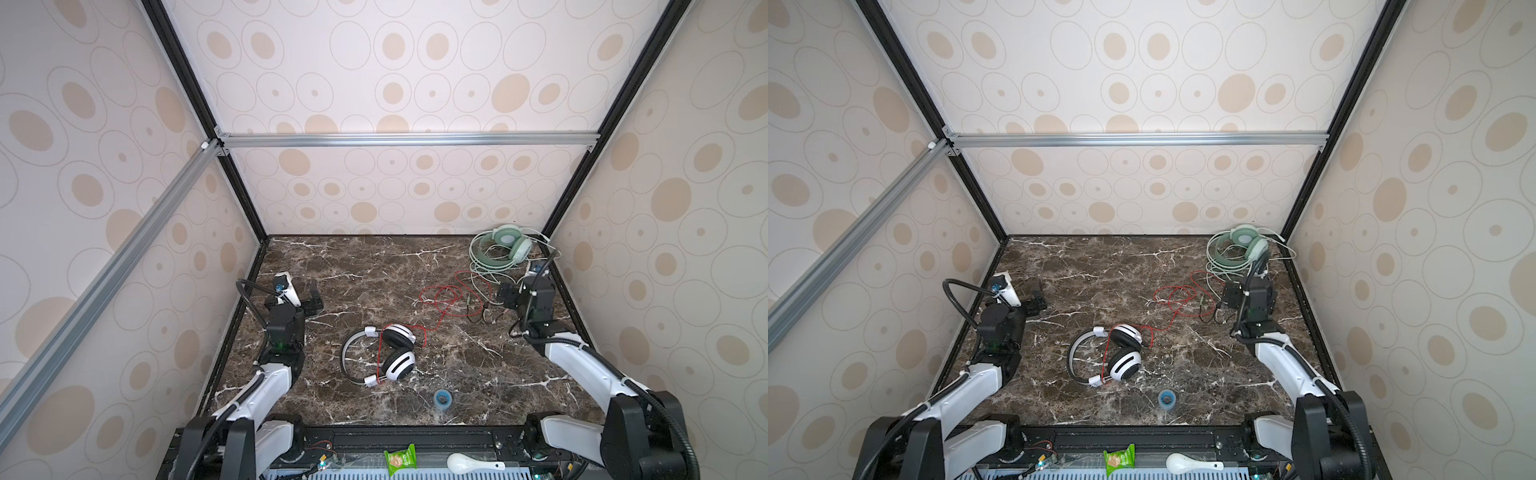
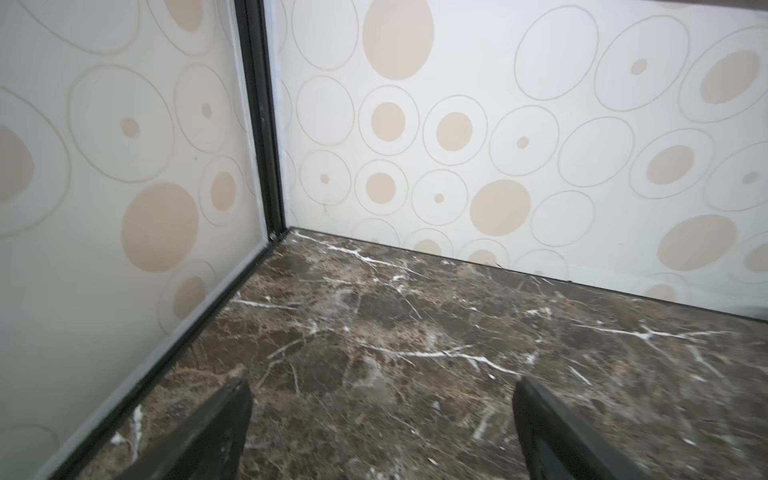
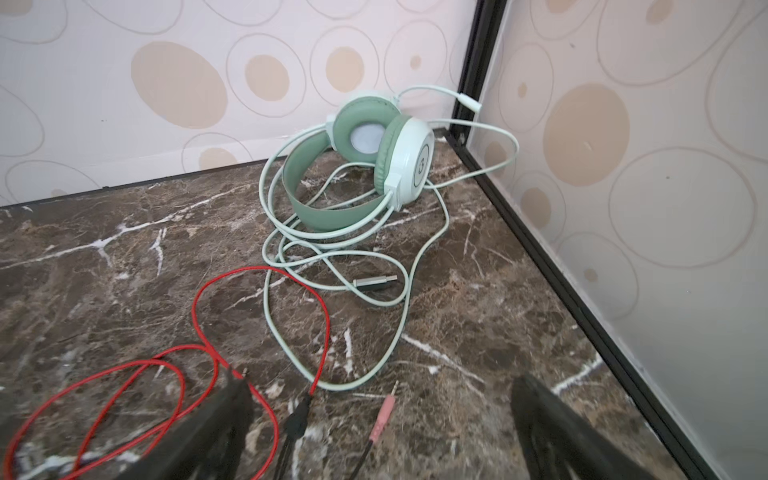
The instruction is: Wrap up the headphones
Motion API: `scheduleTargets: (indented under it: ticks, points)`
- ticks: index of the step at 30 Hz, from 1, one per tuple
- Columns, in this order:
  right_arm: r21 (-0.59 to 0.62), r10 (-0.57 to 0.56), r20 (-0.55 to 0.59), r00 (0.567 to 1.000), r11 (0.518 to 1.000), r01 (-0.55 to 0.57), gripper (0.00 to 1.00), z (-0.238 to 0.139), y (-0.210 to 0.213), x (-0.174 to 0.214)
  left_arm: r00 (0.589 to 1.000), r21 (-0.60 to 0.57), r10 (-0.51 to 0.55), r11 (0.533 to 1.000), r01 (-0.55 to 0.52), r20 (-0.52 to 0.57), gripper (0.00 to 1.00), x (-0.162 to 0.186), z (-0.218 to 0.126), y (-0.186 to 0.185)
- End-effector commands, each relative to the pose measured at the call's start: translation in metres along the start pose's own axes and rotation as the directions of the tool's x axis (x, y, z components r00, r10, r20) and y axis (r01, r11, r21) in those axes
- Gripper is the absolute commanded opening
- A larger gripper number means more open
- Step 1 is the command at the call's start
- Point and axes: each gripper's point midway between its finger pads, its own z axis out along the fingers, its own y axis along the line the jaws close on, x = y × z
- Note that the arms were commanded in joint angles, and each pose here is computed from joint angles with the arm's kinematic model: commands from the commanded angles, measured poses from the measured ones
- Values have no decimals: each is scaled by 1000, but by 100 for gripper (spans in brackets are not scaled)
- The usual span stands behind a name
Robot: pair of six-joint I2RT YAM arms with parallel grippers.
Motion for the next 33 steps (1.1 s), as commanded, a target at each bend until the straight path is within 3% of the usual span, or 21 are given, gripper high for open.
scheduleTargets:
  ticks: [1,4,9,16,18,26,33]
  points:
    - [37,54,-383,922,998,-43,100,-21,-3,62,966,79,-148,983,168,-210,98,16,-14,-27]
    - [-22,72,-470,880,995,-94,100,-32,19,75,910,35,-249,961,276,-332,98,20,-30,-31]
    - [-81,31,-556,830,993,-92,100,-55,53,93,800,0,-293,939,344,-524,98,46,-56,-42]
    - [-191,-92,-618,781,981,-35,100,-78,98,107,607,-101,-211,972,211,-766,98,108,-102,-38]
    - [-203,-110,-630,768,979,-27,100,-80,104,112,568,-102,-187,979,179,-801,96,121,-110,-39]
    - [-263,-199,-649,734,964,29,100,-85,125,125,509,-87,-150,986,146,-847,95,157,-114,-54]
    - [-334,-273,-610,744,940,71,100,-86,146,119,477,-102,-130,991,85,-869,90,195,-116,-56]
